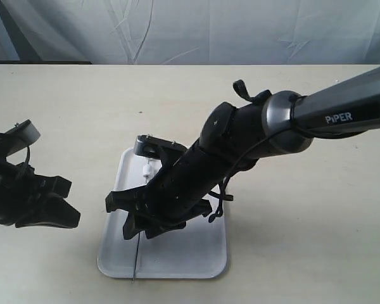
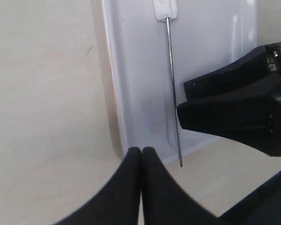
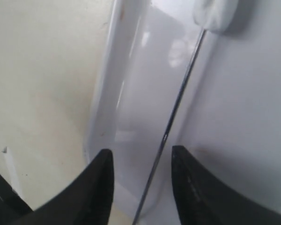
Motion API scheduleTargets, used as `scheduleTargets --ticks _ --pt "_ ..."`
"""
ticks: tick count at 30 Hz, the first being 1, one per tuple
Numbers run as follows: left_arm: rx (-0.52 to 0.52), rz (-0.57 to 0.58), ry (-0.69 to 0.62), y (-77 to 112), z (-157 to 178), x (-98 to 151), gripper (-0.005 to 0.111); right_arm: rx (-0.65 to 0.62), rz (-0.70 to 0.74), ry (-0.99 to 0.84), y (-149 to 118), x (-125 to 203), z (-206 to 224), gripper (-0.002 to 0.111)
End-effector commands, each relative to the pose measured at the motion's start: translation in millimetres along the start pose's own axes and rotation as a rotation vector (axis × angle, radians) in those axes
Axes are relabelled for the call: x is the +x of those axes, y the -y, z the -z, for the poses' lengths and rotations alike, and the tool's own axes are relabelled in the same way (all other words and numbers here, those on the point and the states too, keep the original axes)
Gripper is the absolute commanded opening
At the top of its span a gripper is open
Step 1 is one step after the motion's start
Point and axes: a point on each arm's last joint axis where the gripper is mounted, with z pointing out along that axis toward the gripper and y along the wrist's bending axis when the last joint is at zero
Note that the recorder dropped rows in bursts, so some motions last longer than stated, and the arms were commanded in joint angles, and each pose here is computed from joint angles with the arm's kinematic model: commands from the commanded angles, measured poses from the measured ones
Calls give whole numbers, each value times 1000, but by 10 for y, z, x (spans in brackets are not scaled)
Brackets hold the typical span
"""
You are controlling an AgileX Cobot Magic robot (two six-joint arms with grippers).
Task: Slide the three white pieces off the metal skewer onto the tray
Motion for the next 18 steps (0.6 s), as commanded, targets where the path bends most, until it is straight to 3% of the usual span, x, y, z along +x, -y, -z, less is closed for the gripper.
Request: scheduleTargets --ticks 1,5,13,18 --pt "48 -12 -4 13 -58 -16 0 -9 1 2 -10 5 -4 40" --pt "28 -8 18 -11 -66 -40 5 -9 0 2 -10 5 -4 40" --pt "46 -30 60 7 -64 -78 36 -5 -24 -6 14 9 -37 40" --pt "46 -31 60 7 -64 -77 37 -7 -64 -42 62 50 -174 40"
